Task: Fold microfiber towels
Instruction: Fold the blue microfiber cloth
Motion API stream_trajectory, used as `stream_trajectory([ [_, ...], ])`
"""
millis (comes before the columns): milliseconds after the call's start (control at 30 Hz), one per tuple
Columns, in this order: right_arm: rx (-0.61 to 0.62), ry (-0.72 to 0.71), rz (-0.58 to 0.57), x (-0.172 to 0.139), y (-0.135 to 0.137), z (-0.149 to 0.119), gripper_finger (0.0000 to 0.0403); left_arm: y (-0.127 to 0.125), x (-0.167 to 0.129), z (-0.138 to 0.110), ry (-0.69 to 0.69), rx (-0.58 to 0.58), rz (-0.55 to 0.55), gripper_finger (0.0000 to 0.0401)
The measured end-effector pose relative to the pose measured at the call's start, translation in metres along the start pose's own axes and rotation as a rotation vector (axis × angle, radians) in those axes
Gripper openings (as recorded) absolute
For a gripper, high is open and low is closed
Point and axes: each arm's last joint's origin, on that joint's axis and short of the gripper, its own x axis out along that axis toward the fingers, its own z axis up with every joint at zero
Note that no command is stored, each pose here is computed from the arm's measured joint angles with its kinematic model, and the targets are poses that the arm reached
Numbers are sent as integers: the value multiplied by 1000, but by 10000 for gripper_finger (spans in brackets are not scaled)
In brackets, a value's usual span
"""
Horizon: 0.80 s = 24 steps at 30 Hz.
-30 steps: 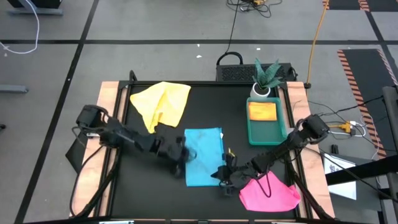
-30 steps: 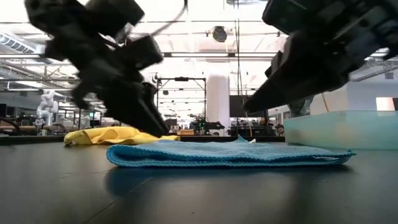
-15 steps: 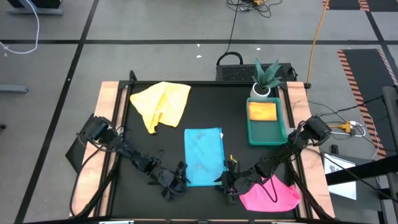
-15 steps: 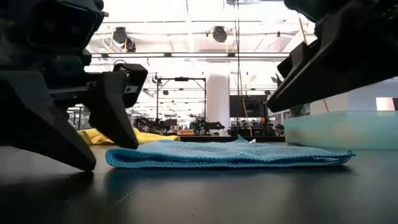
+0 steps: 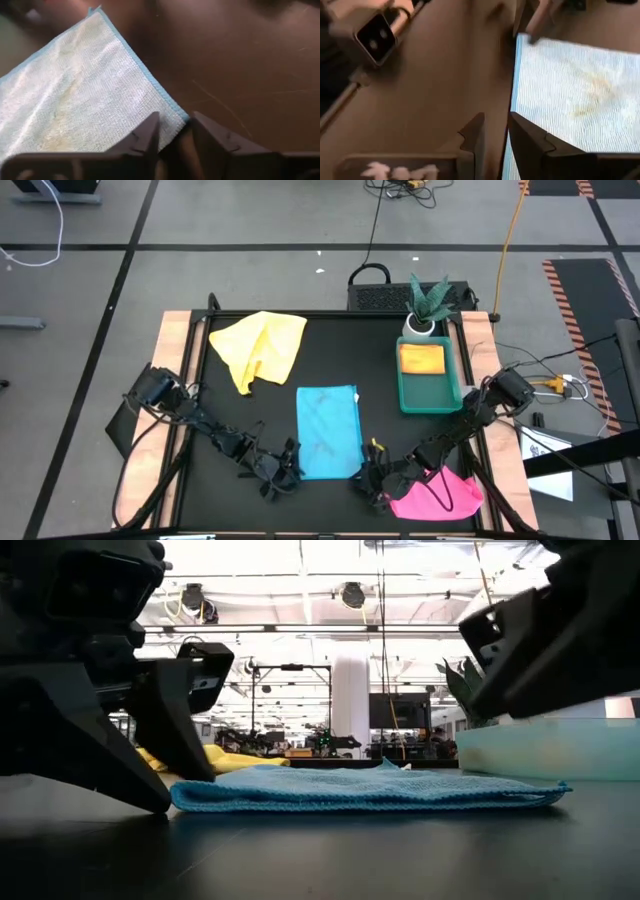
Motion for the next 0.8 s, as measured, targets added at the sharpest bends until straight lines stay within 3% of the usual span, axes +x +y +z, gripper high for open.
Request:
stream_trajectory([
  [200,-45,63,29,-3,5,-7,106,0,-1,4,-42,-55,1,11],
  [400,-223,203,-5,-4,-1,-21,160,1,-2,6,-45,-67,22,23],
  [500,-270,240,-18,-3,-6,-23,167,1,-2,6,-46,-68,24,24],
  [633,-292,256,-24,-1,-13,-22,139,1,-2,6,-47,-70,24,9],
  [800,-282,269,-44,1,-20,-22,51,1,-2,6,-46,-71,23,14],
])
